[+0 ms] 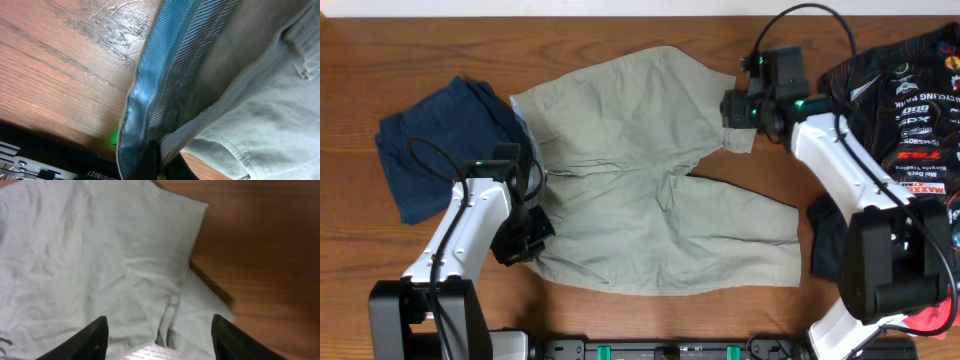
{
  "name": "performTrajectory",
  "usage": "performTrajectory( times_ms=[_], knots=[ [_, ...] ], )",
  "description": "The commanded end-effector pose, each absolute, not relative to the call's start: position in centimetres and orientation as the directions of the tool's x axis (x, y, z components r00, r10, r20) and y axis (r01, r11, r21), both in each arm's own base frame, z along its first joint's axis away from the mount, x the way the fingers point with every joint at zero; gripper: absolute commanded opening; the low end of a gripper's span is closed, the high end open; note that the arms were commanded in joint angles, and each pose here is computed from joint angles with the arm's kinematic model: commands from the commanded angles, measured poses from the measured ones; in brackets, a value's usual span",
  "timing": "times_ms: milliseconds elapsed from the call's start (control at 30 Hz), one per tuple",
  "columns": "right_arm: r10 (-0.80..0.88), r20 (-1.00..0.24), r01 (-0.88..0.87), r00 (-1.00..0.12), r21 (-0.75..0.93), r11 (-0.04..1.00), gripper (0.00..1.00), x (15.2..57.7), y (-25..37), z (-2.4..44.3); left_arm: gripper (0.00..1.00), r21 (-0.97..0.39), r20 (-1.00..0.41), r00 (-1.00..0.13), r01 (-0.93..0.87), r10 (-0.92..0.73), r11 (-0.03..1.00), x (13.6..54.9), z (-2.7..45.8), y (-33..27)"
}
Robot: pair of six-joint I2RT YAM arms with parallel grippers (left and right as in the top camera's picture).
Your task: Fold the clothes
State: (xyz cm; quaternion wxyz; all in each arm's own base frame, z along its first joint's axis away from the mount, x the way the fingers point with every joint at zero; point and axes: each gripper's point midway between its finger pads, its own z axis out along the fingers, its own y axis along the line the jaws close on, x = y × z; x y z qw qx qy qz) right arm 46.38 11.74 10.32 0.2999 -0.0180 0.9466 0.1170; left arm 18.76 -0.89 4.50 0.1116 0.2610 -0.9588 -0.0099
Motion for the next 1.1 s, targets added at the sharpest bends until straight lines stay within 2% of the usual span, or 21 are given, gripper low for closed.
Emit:
performTrajectory(
  times_ms=[0,367,533,600,633,667,733,767,967,1067],
  knots=[
    [0.033,-0.578,-0.116,-0.815,0.219,0.969,0.68,46.5,12.4,8.9,0.06,0.102,0.200,-0.848,-0.480,-0.491,0.871,18.6,4.3,-0.4],
    [0.055,-0.523,-0.111,-0.850,0.280,0.953,0.73,47.5,13.8,3.1,0.06,0.097,0.190,-0.850,-0.482,-0.491,0.871,18.9,4.3,-0.4],
    [0.073,-0.494,-0.084,-0.866,0.288,0.954,0.69,47.3,13.8,1.4,0.06,0.093,0.185,-0.851,-0.482,-0.491,0.871,19.0,4.2,-0.4],
    [0.073,-0.491,-0.085,-0.868,0.291,0.953,0.62,47.4,13.9,1.1,0.06,0.093,0.185,-0.851,-0.482,-0.491,0.871,19.0,4.2,-0.4],
    [0.073,-0.492,-0.087,-0.868,0.295,0.952,0.53,47.4,13.9,1.1,0.06,0.093,0.185,-0.851,-0.482,-0.491,0.871,19.0,4.2,-0.4],
    [0.073,-0.496,-0.089,-0.865,0.295,0.951,0.43,47.5,14.0,1.1,0.06,0.093,0.185,-0.851,-0.482,-0.491,0.871,19.0,4.2,-0.4],
    [0.076,-0.511,-0.094,-0.856,0.298,0.950,0.08,47.9,14.0,1.4,0.06,0.093,0.185,-0.851,-0.482,-0.491,0.871,19.0,4.2,-0.4],
    [0.079,-0.526,-0.097,-0.847,0.298,0.950,0.01,48.2,14.0,1.6,0.06,0.093,0.185,-0.851,-0.482,-0.491,0.871,19.0,4.2,-0.4],
    [0.289,-0.635,0.142,-0.716,0.273,0.951,0.01,52.9,8.9,5.0,0.06,0.093,0.184,-0.851,-0.482,-0.491,0.871,19.1,4.2,-0.4],
    [0.351,-0.683,0.195,-0.640,0.298,0.935,0.01,55.5,5.8,8.2,0.06,0.087,0.174,-0.854,-0.483,-0.491,0.871,19.3,4.2,-0.4]
  ],
)
